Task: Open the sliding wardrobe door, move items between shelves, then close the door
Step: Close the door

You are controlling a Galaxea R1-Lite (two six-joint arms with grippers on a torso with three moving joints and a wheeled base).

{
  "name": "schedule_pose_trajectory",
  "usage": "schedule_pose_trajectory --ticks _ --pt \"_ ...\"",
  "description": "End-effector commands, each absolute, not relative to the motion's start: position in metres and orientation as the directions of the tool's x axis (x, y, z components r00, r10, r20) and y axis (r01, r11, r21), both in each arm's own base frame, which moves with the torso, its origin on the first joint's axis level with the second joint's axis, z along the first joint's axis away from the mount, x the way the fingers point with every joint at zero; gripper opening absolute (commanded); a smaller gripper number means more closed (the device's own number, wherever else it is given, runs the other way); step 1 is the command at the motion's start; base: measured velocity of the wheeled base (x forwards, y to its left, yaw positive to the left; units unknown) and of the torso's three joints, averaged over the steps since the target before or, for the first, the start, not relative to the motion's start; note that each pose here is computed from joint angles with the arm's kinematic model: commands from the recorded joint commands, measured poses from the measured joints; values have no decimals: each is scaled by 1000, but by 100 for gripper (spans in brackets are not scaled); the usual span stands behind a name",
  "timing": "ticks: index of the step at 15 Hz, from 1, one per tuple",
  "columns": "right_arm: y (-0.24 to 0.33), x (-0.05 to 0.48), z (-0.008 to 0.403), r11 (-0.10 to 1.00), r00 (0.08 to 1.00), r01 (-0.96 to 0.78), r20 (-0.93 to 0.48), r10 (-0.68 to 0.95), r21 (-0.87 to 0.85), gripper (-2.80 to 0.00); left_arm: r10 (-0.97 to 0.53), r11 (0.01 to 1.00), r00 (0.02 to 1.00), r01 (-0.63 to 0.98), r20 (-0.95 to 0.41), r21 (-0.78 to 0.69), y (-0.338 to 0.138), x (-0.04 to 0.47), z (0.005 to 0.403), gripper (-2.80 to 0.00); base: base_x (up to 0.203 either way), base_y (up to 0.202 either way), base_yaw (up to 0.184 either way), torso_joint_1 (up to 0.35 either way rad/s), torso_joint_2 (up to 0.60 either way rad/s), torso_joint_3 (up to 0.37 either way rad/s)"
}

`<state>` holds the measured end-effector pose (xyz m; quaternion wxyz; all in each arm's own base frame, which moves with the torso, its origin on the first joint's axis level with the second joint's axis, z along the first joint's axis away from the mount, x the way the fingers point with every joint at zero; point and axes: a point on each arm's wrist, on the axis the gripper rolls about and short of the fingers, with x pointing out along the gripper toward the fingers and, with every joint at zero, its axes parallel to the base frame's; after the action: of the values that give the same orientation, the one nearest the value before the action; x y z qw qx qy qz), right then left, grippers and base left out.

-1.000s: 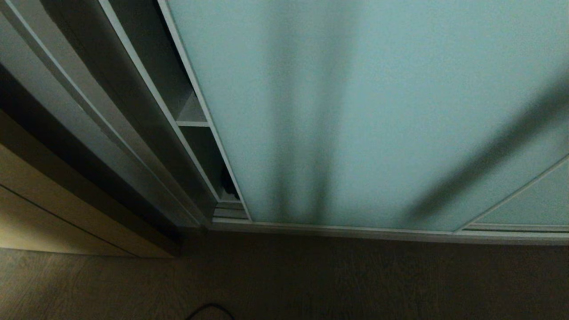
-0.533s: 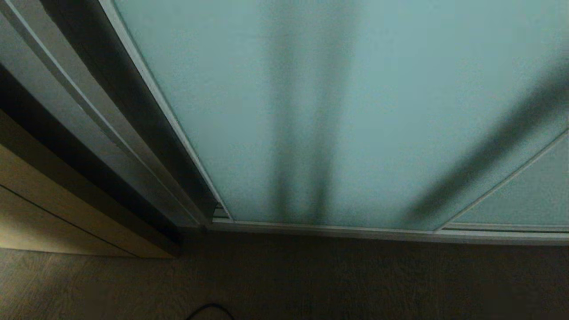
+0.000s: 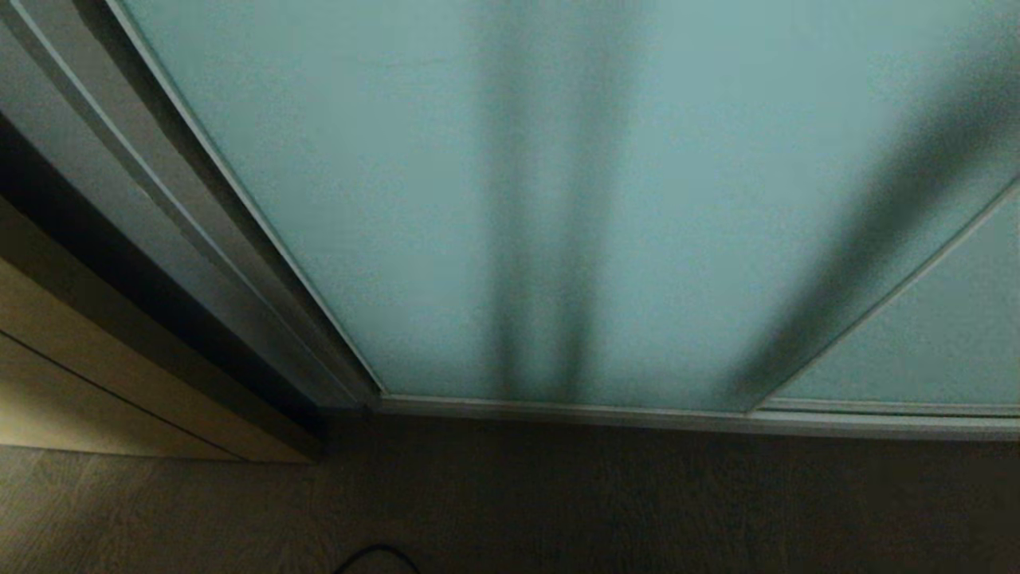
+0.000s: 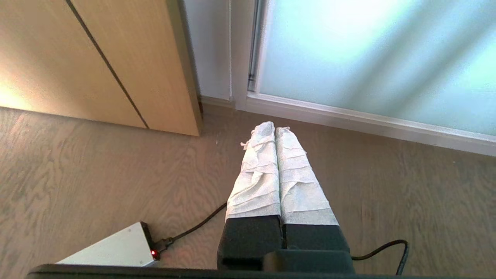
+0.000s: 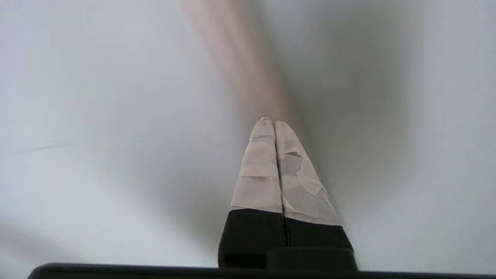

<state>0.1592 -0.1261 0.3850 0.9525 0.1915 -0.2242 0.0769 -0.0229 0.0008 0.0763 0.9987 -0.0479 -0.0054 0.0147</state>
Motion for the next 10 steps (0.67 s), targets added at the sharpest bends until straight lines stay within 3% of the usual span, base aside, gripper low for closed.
schedule_pose_trajectory --ticks 1,7,10 --pt "-85 124 405 928 840 -295 524 139 226 -280 31 995 1000 -30 6 -97 1 -23 76 -280 0 0 0 0 0 0" --pt "-2 31 411 905 694 -425 634 341 -22 -280 30 995 1000 -29 7 -97 1 -23 76 -280 0 0 0 0 0 0" --pt "21 -13 389 862 617 -491 650 444 -123 -280 29 995 1000 -28 6 -97 1 -23 76 -280 0 0 0 0 0 0"
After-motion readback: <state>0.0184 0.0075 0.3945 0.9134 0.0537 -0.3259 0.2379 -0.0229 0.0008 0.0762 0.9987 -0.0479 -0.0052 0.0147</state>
